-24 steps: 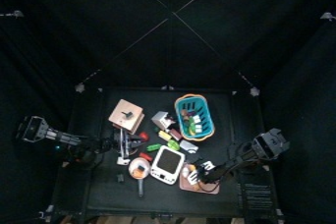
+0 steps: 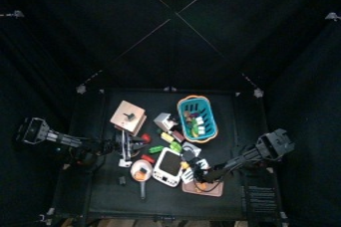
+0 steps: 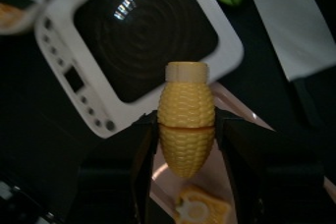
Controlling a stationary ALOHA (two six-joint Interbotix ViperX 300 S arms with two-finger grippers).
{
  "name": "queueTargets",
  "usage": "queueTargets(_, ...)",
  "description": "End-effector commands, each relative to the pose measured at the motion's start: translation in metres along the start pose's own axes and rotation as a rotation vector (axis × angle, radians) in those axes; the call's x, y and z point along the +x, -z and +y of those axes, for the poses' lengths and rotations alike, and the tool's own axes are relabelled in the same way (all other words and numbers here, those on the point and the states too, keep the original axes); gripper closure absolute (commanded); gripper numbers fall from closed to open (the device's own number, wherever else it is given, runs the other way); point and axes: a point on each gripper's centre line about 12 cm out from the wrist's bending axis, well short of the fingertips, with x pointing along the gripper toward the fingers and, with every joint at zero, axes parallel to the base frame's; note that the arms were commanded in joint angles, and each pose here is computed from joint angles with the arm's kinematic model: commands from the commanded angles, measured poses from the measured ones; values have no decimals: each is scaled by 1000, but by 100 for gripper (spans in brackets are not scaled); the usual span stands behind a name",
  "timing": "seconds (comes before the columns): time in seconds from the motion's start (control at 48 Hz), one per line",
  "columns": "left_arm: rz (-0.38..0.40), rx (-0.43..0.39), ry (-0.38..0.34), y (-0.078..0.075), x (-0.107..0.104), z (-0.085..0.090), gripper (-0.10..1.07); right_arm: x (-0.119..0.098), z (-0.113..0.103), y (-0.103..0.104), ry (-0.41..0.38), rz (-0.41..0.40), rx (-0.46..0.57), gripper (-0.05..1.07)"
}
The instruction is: Place corn on stove
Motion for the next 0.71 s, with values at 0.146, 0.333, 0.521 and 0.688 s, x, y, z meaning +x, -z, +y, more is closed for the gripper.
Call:
queueTargets(0.146, -4, -5, 6, -3, 2, -2, 31, 14, 22, -19, -41, -8, 98, 50)
queueTargets(0.333, -2, -6, 8, -3, 2, -2, 31, 20, 19, -17, -21, -35, 198, 50)
queueTargets(0.521, -4, -6, 8, -3, 2, -2, 31, 25, 20, -18, -25, -69, 250, 50)
queueTargets(0.688, -7, -7, 8, -4, 2, -3, 31, 31, 21, -17, -21, -77, 326, 50)
